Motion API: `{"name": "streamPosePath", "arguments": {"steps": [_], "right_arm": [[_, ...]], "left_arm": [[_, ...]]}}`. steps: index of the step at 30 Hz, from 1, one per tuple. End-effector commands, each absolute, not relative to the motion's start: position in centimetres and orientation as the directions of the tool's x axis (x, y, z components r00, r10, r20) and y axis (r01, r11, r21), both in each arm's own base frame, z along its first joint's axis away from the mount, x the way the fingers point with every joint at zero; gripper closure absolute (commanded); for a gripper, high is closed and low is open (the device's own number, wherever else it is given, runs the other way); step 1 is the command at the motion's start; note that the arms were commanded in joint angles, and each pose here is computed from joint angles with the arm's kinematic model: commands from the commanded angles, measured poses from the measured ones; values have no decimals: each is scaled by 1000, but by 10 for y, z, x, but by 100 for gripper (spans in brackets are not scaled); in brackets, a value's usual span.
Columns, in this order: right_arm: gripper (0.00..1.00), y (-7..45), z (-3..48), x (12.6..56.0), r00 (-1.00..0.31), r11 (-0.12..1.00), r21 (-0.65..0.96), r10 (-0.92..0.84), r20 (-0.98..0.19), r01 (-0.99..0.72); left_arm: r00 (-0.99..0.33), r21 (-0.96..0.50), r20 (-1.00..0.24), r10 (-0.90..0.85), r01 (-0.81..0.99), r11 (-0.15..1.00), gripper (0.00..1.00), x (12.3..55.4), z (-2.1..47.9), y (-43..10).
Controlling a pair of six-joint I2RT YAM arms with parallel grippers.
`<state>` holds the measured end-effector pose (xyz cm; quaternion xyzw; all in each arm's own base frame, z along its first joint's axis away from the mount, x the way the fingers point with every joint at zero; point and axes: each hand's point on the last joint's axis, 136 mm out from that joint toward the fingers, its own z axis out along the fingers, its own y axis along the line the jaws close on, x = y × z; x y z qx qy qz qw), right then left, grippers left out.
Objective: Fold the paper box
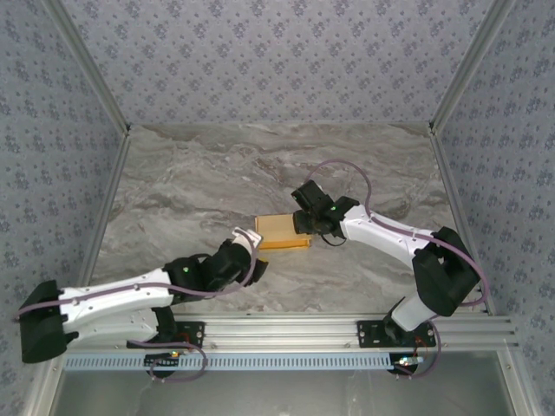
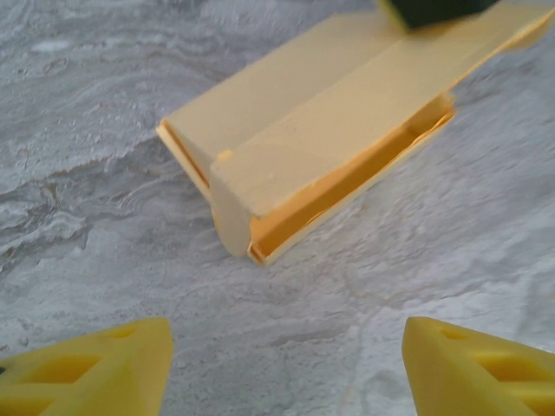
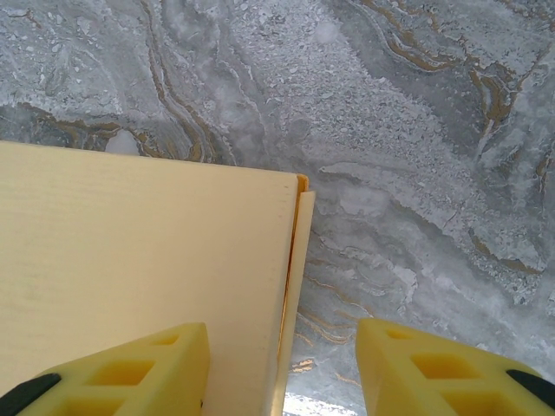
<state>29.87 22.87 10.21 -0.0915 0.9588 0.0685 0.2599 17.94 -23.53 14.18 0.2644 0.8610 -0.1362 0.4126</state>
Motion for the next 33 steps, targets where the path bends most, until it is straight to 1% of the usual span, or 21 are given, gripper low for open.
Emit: {"name": "streamPosePath", "arguments": {"steps": [1,6,10,15,23,33], "right_arm": [[51,225,97,298,-846,976,52,-155,-510,-210],[51,224,94,297,-847,977,41,-162,-507,-211],[51,222,92,297,-847,977,28,-168,-505,-211],[51,221,92,296,-846,976,19,-176,-504,-215],[50,218,92,297,-844,977,0,-186,-503,-216],[51,209,76,296,-859,979,-18,-187,-477,-203]], "left_arm": [[-563,-133,-778,280,582,802,29,175,166,-232],[-615,-240,-771,168,524,817,29,191,187,-224],[-664,-281,-740,105,448,849,29,219,185,-220],[-728,-307,-682,68,369,877,29,253,161,-220],[-777,-310,-622,98,359,880,29,286,131,-243],[-825,-272,-550,128,322,907,29,289,80,-237]]}}
